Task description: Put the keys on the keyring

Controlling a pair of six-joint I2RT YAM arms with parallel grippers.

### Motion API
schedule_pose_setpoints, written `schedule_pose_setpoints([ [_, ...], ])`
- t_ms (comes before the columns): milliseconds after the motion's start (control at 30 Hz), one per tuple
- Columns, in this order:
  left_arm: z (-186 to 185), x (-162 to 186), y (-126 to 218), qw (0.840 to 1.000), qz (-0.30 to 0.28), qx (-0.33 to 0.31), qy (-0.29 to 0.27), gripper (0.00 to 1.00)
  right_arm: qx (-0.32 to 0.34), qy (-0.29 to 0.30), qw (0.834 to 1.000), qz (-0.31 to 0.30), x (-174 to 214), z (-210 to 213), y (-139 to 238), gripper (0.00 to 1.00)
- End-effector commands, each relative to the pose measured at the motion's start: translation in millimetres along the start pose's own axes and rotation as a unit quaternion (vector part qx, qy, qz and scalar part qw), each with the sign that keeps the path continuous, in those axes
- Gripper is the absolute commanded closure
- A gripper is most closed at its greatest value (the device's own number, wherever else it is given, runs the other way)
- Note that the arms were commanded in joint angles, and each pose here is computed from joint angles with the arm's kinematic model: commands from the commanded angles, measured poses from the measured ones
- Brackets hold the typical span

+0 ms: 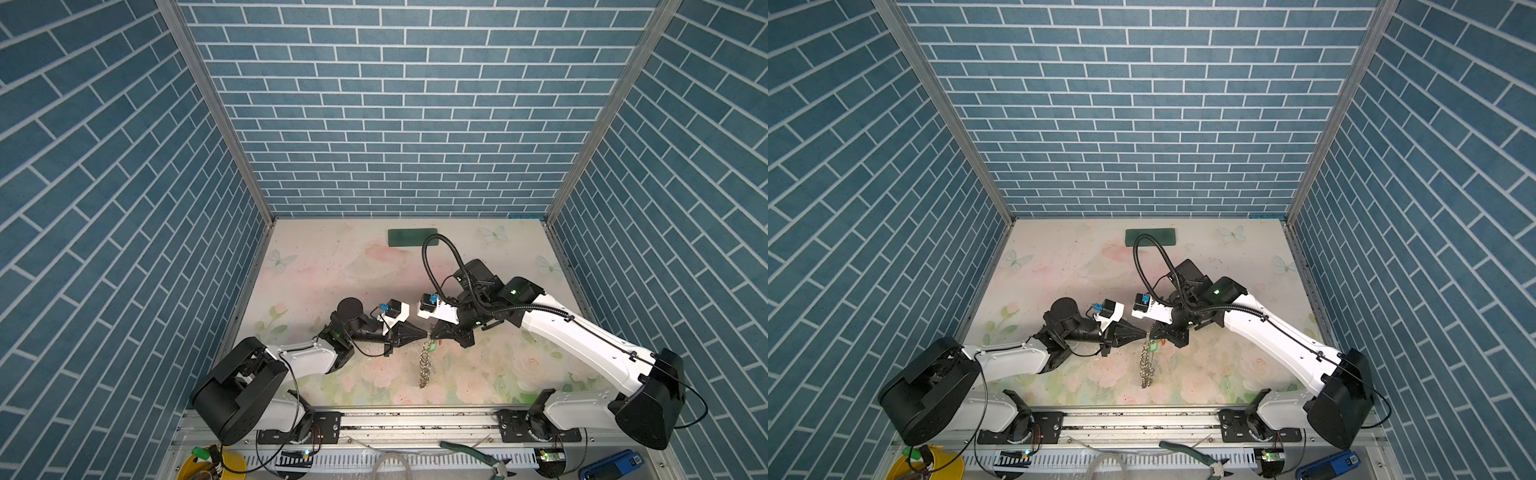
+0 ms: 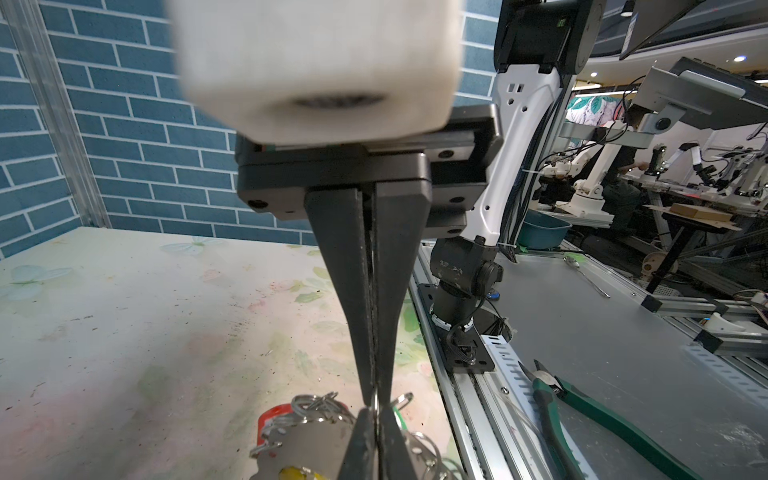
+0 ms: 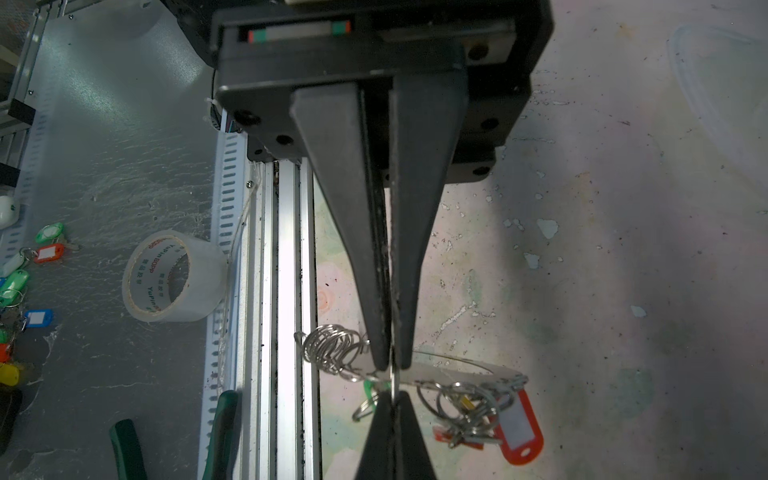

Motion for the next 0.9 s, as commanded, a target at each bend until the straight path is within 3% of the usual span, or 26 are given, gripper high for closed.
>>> schedule_pose_setpoints([
  [0,-1,-3,-6,1.0,0.004,0.015,-0.006,0.93,0.002,0.053,0.998,-0.038,-24,1,10,1.0],
  [200,-2,-1,-7,1.0,0.008,0.016,-0.006,0.87,0.01,0.057,0.997,-0.056,-26,1,12,1.0],
  [367,-2,-2,-6,1.0,0.003,0.017,-0.006,1.0,0.017,0.056,0.997,-0.058,-24,0,11,1.0],
  [533,-1,-5,-5,1.0,-0.006,0.003,-0.01,1.0,0.037,0.055,0.996,-0.06,-21,-3,10,1.0],
  [600,1,-8,-4,1.0,-0.017,-0.015,-0.016,1.0,0.052,0.057,0.995,-0.068,-18,-4,10,0.93],
  [700,4,-13,0,0.997,-0.042,-0.055,-0.024,1.0,0.081,0.05,0.991,-0.1,-12,-9,12,0.84],
  [867,5,-19,3,0.993,-0.09,-0.075,-0.025,1.0,0.104,0.026,0.98,-0.166,-1,-19,20,0.84],
])
Point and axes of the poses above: each gripper's point midway between its finger pads, its own y axis back along the fingers, its own z axis along the line the jaws close on, x = y × z, the point moved 7 cm from there along y, back along the fingers, and after that the axes turned 3 degrees about -y, right-handed, at the moved point
